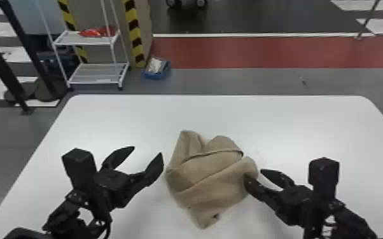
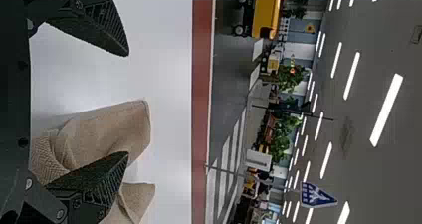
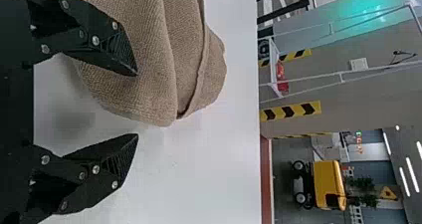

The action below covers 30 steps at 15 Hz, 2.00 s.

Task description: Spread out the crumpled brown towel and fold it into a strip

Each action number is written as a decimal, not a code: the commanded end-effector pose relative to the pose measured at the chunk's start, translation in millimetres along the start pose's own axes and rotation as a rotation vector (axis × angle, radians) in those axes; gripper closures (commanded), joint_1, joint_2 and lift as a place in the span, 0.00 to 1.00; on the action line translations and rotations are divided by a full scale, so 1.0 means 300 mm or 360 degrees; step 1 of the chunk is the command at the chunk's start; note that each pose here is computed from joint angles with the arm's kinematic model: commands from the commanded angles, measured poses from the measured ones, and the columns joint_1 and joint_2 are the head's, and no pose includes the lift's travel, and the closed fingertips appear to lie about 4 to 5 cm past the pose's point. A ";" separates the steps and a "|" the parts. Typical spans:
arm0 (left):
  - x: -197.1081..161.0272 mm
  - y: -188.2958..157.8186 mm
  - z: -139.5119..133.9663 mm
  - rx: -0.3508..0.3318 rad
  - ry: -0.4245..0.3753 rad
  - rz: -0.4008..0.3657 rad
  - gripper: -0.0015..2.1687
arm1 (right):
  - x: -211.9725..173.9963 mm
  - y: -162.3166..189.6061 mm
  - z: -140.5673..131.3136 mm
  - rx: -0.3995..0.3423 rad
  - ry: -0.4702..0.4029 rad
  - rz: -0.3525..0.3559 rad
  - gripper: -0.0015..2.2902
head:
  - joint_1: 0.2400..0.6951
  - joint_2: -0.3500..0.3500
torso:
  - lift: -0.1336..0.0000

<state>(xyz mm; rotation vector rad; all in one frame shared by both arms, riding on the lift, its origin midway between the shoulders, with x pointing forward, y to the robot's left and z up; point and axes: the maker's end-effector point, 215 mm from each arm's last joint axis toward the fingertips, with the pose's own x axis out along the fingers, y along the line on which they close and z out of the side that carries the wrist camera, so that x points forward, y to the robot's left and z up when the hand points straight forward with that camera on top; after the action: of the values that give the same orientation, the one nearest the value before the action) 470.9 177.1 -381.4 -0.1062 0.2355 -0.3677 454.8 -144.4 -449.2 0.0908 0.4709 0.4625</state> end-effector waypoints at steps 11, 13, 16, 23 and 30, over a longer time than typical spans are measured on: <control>0.001 0.012 0.006 0.0001 -0.0005 0.0022 0.09 | -0.172 0.251 0.453 -0.0038 -0.0344 0.0212 0.88 | 1.00 0.60 | 0.08; -0.002 0.017 0.004 0.0003 -0.0008 0.0029 0.09 | -0.195 0.310 0.614 -0.0050 -0.0398 0.0271 0.88 | 1.00 0.63 | 0.08; -0.004 0.018 0.006 0.0001 -0.0016 0.0032 0.09 | -0.224 0.389 0.880 -0.0119 -0.0568 0.0298 0.88 | 1.00 0.66 | 0.08; -0.012 0.051 0.008 0.0011 -0.0038 0.0053 0.09 | -0.373 0.223 1.191 -0.0164 -0.1061 0.0069 0.88 | 0.91 0.68 | 0.08; 0.003 0.038 0.004 0.0008 -0.0039 0.0032 0.09 | -0.136 -0.438 0.717 0.0121 -0.0766 -0.0387 0.79 | 0.97 0.47 | 0.08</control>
<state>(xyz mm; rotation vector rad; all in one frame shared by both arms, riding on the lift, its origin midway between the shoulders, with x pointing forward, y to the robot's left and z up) 475.9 187.9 -381.5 -0.1031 0.2103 -0.3457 559.0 -243.6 -216.6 0.2103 -0.0428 0.2370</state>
